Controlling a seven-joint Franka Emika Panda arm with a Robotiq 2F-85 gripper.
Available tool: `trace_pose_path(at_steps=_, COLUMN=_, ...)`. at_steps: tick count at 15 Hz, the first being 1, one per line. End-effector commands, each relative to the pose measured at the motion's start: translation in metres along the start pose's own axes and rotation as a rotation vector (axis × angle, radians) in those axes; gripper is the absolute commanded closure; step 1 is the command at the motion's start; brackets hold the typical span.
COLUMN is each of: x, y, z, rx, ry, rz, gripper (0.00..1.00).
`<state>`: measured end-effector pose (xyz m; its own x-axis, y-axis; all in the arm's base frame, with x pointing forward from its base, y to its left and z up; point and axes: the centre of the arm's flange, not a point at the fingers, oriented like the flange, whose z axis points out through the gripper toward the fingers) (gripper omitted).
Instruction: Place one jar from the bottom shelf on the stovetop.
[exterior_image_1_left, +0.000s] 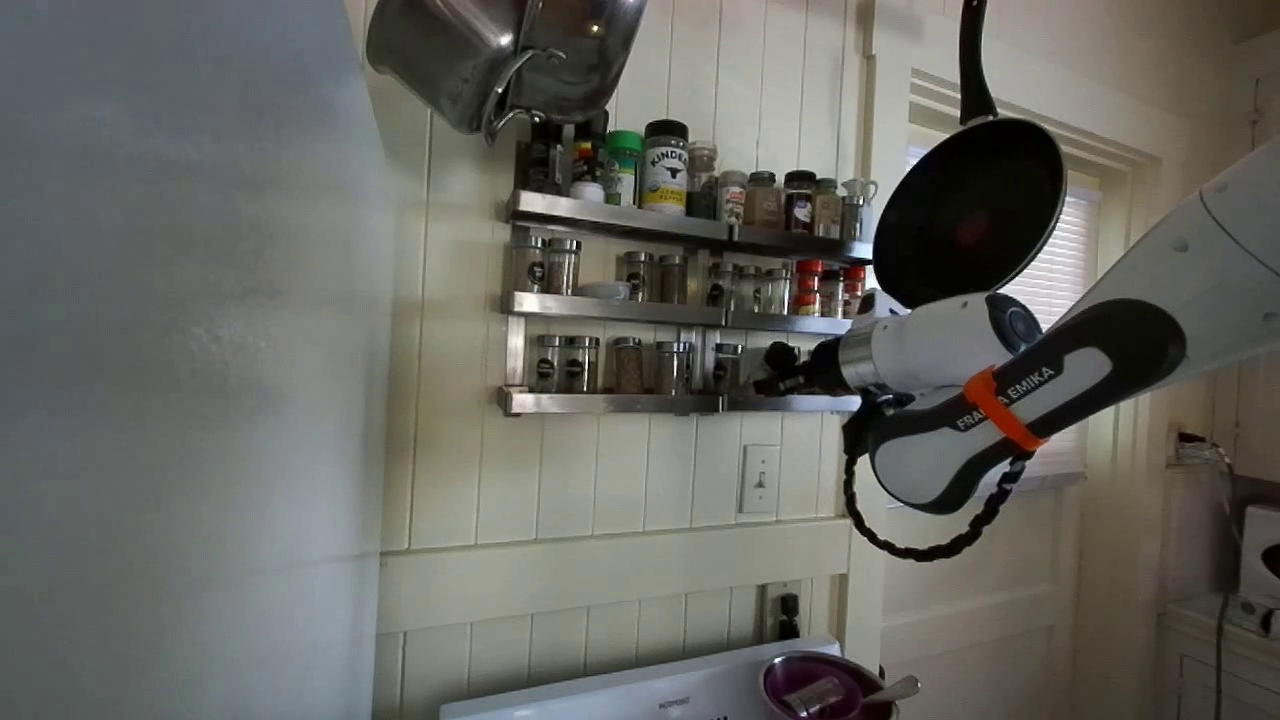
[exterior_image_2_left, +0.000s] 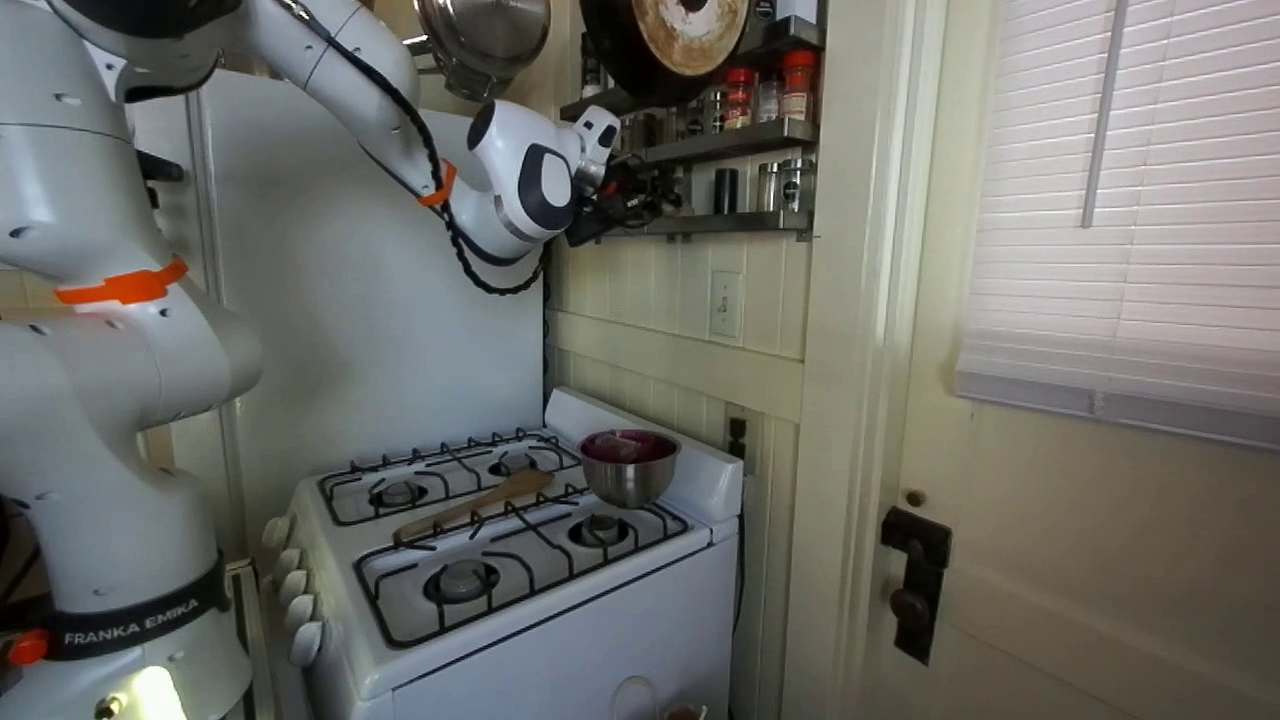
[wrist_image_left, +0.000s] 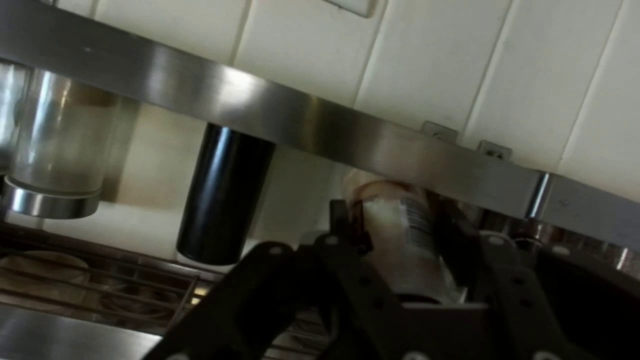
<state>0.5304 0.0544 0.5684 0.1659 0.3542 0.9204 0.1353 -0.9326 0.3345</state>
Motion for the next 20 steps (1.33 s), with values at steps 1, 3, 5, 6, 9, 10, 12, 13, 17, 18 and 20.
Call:
trace_pose_path(at_steps=1, x=-0.015, y=-0.010, z=-0.015, rx=-0.037, ry=0.002, rz=-0.054, gripper=0.78)
trace_pose_path(at_steps=3, x=-0.016, y=-0.009, z=-0.016, rx=-0.045, ry=0.007, rz=-0.064, gripper=0.78)
trace_pose_path(at_steps=5, x=-0.014, y=-0.007, z=-0.016, rx=-0.053, ry=0.007, rz=-0.063, gripper=0.78)
trace_pose_path(at_steps=6, x=-0.013, y=-0.005, z=-0.014, rx=-0.056, ry=0.006, rz=-0.058, gripper=0.78)
trace_pose_path(at_steps=9, x=-0.009, y=-0.006, z=-0.018, rx=-0.068, ry=0.018, rz=-0.077, gripper=0.78)
trace_pose_path(at_steps=10, x=-0.009, y=-0.009, z=-0.020, rx=-0.071, ry=0.018, rz=-0.092, gripper=0.78)
trace_pose_path(at_steps=12, x=-0.011, y=-0.016, z=-0.025, rx=-0.077, ry=0.023, rz=-0.134, gripper=0.78)
trace_pose_path(at_steps=13, x=-0.011, y=-0.019, z=-0.029, rx=-0.077, ry=0.024, rz=-0.149, gripper=0.78)
trace_pose_path(at_steps=17, x=-0.015, y=-0.029, z=-0.043, rx=-0.111, ry=0.049, rz=-0.187, gripper=0.78)
trace_pose_path(at_steps=18, x=-0.016, y=-0.031, z=-0.047, rx=-0.121, ry=0.056, rz=-0.190, gripper=0.78)
trace_pose_path(at_steps=20, x=-0.020, y=-0.036, z=-0.054, rx=-0.133, ry=0.056, rz=-0.191, gripper=0.78)
